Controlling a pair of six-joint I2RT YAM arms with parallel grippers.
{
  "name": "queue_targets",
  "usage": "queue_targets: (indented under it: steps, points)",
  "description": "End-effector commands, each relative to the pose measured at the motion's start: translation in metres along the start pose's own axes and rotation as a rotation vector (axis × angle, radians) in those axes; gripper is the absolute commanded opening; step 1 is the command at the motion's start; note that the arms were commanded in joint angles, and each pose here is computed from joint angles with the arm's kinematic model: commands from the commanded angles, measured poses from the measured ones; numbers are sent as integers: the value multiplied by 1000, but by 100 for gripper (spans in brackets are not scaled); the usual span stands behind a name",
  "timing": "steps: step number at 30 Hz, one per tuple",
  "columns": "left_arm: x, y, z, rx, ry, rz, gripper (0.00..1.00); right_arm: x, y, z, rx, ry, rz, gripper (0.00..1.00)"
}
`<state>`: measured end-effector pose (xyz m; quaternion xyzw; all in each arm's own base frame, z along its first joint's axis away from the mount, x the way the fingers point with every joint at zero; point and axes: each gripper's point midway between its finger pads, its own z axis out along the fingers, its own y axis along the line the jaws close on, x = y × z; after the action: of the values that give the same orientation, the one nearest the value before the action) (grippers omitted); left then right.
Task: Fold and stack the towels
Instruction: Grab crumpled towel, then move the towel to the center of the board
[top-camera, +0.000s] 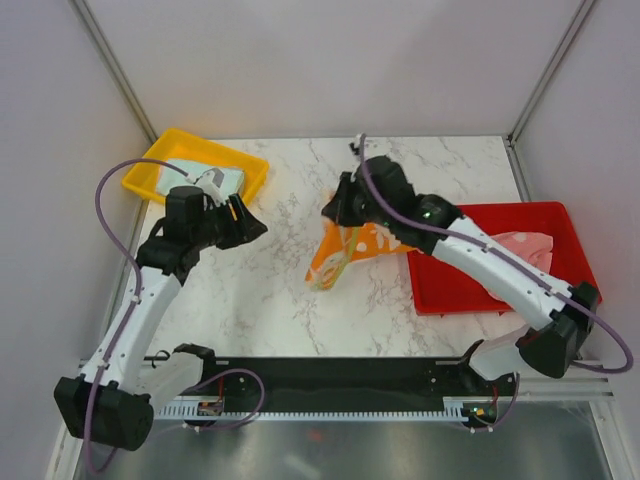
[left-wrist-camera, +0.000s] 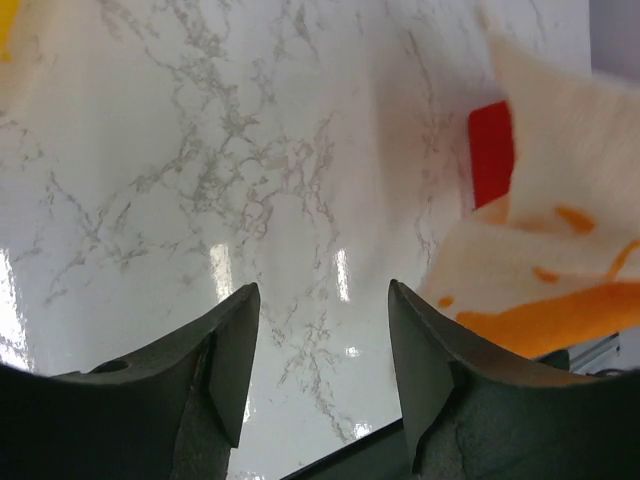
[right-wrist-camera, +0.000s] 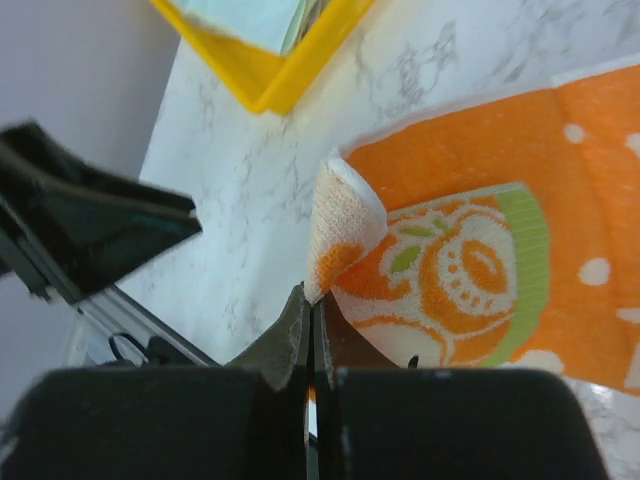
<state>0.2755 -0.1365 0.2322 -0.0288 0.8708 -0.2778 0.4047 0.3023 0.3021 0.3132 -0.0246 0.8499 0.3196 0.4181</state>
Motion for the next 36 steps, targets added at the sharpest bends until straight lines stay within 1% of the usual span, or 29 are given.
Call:
queue_targets:
  steps: [1,2,3,4,5,6,7,8,10,11,13,14,16,17,18,19,20,21,22,23,24,25,26,27,28,30,32,34,36]
  points:
    - [-18,6,7,80,-24,-151,62,70,0,25,8,97,-64,0]
    - [-19,17,14,61,-9,-160,62,96,3,30,-6,126,-91,0]
    - [-25,16,16,67,-12,-145,62,142,-25,37,38,211,-119,0]
    - [-25,15,19,79,6,-134,62,168,-32,40,33,268,-134,0]
    - [-23,18,26,79,32,-131,62,187,-39,42,42,297,-148,0]
    - [-23,18,30,84,42,-132,62,215,-65,41,100,349,-156,0]
    - [-20,17,34,99,59,-134,62,223,-78,42,140,352,-168,0]
    - [-20,18,38,111,61,-128,62,229,-83,42,148,346,-168,3]
    - [-9,23,50,118,108,-145,62,246,-97,39,155,363,-153,7]
    - [-6,26,55,115,117,-135,61,252,-81,40,71,381,-135,10]
    - [2,36,67,88,155,-148,61,261,-59,40,-40,432,-165,14]
    - [4,38,71,81,165,-140,60,281,-44,34,-100,505,-203,19]
    - [7,44,85,47,189,-129,59,294,-29,29,-151,563,-280,27]
    - [11,41,91,43,204,-102,59,305,-30,20,-156,619,-301,38]
    - [9,38,97,39,207,-85,59,300,-33,20,-124,610,-312,43]
    - [14,44,110,11,233,-78,59,286,-33,15,-99,569,-319,46]
    - [19,40,118,9,259,-58,59,276,-45,10,-34,559,-324,55]
    - [10,36,124,6,254,-43,58,247,-45,14,17,473,-322,58]
    - [17,44,138,-30,285,-44,58,222,-44,8,30,419,-293,61]
    - [16,38,144,-19,293,-23,56,194,-62,9,101,373,-246,64]
    - [6,30,150,-10,275,2,56,174,-67,8,131,321,-222,65]
    - [4,35,159,-57,263,34,56,147,-77,8,194,234,-201,66]
    - [14,35,173,-80,291,82,56,121,-91,4,233,169,-159,68]
    - [10,36,182,-105,282,102,56,109,-96,2,245,136,-144,68]
    - [14,45,188,-157,297,107,56,98,-100,-2,250,106,-127,69]
    - [27,56,205,-183,344,97,56,81,-107,-3,255,59,-108,70]
    - [31,60,216,-177,344,105,56,70,-105,-5,236,19,-100,72]
    - [39,60,228,-149,365,117,57,72,-105,-3,214,12,-106,72]
    - [45,57,239,-103,395,134,57,82,-109,2,205,39,-109,72]
